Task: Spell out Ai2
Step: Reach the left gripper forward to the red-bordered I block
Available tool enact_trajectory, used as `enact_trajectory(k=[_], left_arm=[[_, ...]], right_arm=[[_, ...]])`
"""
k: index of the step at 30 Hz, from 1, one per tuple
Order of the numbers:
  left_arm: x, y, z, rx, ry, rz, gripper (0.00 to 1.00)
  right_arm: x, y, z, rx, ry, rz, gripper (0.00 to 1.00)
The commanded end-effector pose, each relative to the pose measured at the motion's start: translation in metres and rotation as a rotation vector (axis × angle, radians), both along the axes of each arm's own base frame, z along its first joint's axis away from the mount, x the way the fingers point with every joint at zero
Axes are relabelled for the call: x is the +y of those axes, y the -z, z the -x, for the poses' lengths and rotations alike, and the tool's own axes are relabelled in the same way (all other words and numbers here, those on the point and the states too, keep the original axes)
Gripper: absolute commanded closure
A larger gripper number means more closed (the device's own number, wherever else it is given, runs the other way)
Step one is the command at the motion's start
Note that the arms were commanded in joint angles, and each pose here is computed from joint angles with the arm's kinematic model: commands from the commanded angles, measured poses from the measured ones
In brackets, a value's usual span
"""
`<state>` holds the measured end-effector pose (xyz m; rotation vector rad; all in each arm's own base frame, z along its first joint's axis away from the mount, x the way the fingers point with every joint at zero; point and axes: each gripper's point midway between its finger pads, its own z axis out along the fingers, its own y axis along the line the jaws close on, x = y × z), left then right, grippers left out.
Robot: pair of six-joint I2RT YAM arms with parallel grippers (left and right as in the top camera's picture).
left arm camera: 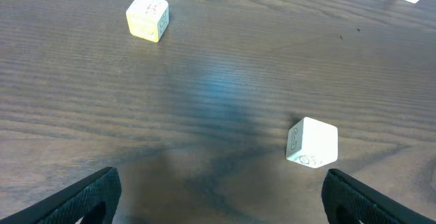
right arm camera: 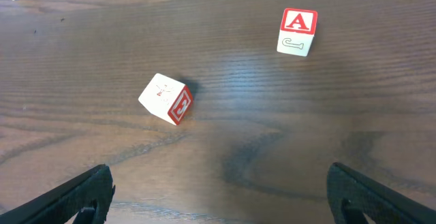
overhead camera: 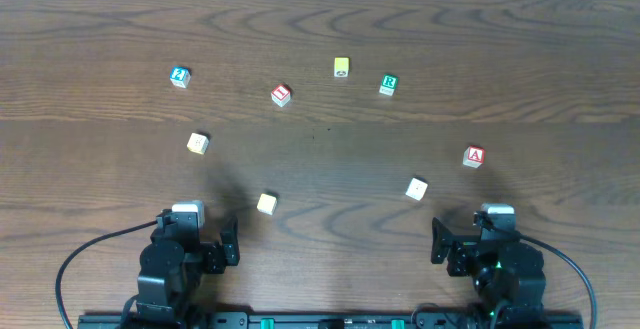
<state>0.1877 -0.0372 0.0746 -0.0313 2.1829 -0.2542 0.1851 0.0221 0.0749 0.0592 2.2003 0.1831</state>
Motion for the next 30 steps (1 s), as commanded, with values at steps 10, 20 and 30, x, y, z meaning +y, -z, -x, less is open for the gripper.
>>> enact_trajectory(k=[10, 20, 30], left_arm=[[-0.002, -0.036, -0.023, -0.16, -0.069, 0.133, 0.05], [-0.019, -0.046, -0.051, -0.129, -0.035, 0.217, 0.05], [-0.042, -0.07, -0.135, 0.182, -0.032, 0.206, 0.04]], right_arm=[[-0.002, -0.003, -0.004, -0.025, 0.018, -0.013, 0.01], [-0.001, -0.035, -0.023, -0.177, 0.017, -0.023, 0.01], [0.0, -0.039, -0.025, -0.195, 0.017, -0.024, 0.01]])
